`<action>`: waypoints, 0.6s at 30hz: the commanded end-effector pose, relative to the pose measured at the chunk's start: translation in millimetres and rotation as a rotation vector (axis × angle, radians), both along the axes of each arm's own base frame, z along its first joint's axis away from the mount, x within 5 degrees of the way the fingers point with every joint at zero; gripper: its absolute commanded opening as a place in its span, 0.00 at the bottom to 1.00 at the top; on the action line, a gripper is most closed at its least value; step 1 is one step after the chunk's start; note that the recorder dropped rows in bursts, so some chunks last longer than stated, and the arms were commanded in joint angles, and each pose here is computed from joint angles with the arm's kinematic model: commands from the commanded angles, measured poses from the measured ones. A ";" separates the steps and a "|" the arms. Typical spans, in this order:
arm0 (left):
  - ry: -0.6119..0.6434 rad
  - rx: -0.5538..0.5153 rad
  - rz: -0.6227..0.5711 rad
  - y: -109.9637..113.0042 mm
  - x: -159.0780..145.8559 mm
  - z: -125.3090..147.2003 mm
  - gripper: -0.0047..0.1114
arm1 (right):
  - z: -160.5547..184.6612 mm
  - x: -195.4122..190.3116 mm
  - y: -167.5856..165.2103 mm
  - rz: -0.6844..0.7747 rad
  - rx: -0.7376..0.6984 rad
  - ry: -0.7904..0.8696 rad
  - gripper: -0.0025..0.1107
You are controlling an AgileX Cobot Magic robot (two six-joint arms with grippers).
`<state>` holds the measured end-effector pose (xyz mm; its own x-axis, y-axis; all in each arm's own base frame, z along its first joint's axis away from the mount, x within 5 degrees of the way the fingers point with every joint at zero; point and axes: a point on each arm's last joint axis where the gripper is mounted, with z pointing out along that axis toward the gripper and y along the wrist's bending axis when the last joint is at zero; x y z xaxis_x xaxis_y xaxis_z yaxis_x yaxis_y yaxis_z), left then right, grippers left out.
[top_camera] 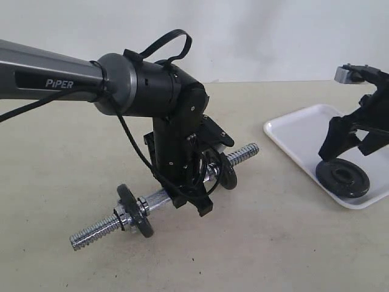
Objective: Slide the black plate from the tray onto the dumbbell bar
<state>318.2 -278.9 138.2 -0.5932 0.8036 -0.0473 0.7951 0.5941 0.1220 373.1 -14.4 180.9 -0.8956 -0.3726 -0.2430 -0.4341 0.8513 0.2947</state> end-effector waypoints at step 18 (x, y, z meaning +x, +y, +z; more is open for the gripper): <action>-0.062 -0.042 -0.017 -1.2 1.5 26.7 0.08 | -0.6 -1.4 -6.3 -0.050 -0.030 0.037 0.95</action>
<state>318.2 -278.9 138.2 -0.5932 0.8036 -0.0473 0.7951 0.5941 0.1220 372.6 -14.1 180.9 -0.9137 -0.3373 -0.2269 -0.3960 0.8645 0.3096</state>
